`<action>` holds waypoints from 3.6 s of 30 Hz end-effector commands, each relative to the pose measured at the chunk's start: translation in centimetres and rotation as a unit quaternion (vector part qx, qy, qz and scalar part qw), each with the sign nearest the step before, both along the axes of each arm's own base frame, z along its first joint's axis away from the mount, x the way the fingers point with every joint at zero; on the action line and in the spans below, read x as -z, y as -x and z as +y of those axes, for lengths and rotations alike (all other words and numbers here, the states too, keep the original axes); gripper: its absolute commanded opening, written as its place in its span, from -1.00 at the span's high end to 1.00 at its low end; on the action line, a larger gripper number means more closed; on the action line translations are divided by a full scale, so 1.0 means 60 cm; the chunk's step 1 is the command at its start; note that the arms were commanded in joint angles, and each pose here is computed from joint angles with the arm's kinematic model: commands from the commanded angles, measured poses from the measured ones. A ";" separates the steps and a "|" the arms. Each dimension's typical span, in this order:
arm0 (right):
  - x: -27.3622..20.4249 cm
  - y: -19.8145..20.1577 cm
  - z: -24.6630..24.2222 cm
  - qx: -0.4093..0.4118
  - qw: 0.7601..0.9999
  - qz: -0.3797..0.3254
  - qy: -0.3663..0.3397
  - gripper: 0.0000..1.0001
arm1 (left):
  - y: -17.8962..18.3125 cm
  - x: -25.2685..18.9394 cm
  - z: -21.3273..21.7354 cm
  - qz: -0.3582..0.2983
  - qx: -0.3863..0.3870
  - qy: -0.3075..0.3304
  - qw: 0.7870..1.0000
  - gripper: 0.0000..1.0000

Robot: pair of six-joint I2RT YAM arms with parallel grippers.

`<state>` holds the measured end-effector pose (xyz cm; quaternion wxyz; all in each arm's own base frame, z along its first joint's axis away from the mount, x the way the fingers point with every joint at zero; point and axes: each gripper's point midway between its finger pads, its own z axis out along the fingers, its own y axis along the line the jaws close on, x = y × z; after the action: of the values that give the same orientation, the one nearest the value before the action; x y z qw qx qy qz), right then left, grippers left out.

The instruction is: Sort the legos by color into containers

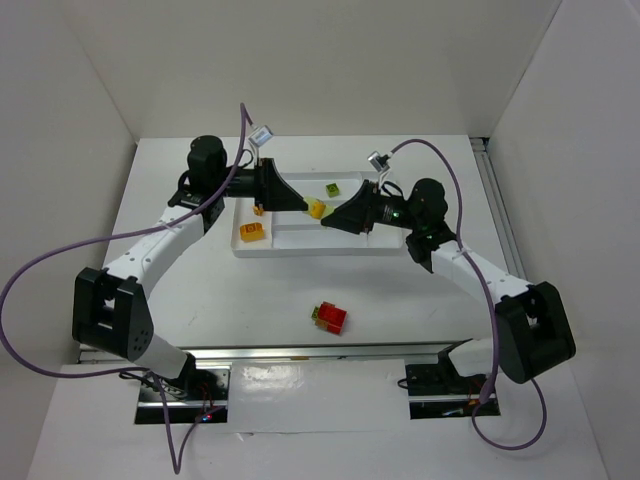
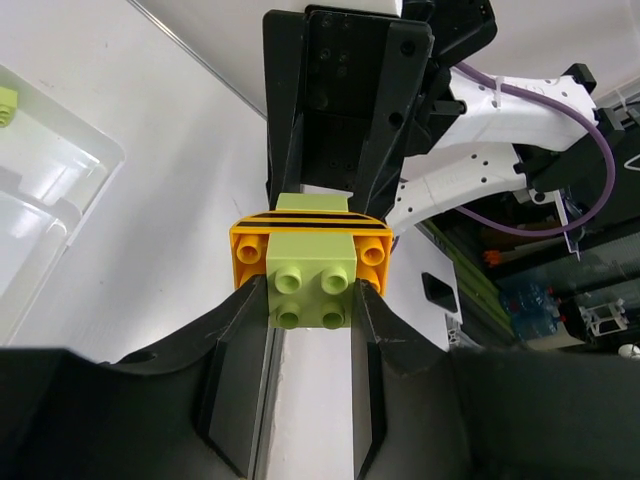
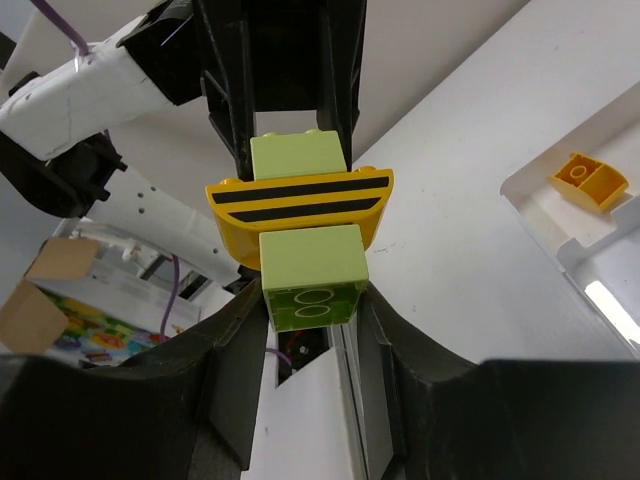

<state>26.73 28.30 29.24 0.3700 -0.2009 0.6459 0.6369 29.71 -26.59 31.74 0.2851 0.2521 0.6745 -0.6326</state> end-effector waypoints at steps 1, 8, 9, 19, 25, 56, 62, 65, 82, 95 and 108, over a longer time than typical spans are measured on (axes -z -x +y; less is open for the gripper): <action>-0.017 -0.018 0.003 0.021 0.999 -0.033 0.005 0.53 | 0.004 -0.012 0.004 -0.022 0.004 0.005 1.000 1.00; 0.028 -0.050 -0.030 0.092 0.995 0.013 0.047 0.67 | -0.022 -0.007 0.021 -0.012 -0.028 0.000 1.000 1.00; 0.037 -0.049 -0.033 0.098 0.993 0.017 0.059 0.67 | -0.022 -0.006 0.021 -0.007 -0.028 -0.002 1.000 1.00; 0.099 -0.120 -0.087 0.233 0.957 0.050 0.166 0.64 | -0.062 0.040 0.040 0.023 -0.089 -0.033 0.995 1.00; 0.198 -0.216 -0.247 0.492 0.783 0.164 0.343 0.62 | -0.107 0.097 0.051 0.063 -0.193 -0.123 0.971 1.00; 0.049 -0.156 -0.075 0.242 0.955 0.071 0.154 -0.72 | -0.127 0.151 0.037 0.079 -0.278 -0.218 0.932 1.00; 0.054 -0.122 0.013 0.129 0.980 0.077 0.133 -0.75 | -0.125 0.156 0.036 0.076 -0.280 -0.227 0.930 1.00; 0.061 -0.117 0.037 0.112 0.981 0.079 0.137 -0.75 | -0.123 0.151 0.040 0.074 -0.285 -0.228 0.928 1.00; 0.089 -0.147 0.071 0.106 0.981 0.093 0.134 -0.19 | -0.118 0.138 0.040 0.063 -0.281 -0.222 0.931 1.00; 0.099 -0.145 0.074 0.103 0.982 0.098 0.122 0.53 | -0.113 0.125 0.040 0.053 -0.278 -0.217 0.934 1.00; 0.169 -0.167 0.039 0.163 0.964 0.135 0.164 0.71 | -0.115 0.106 0.071 0.058 -0.279 -0.204 0.937 1.00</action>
<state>35.75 30.99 18.78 0.3122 -0.0620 0.8147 0.4847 36.66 -22.27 21.22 0.3176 0.0476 0.8745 -0.3635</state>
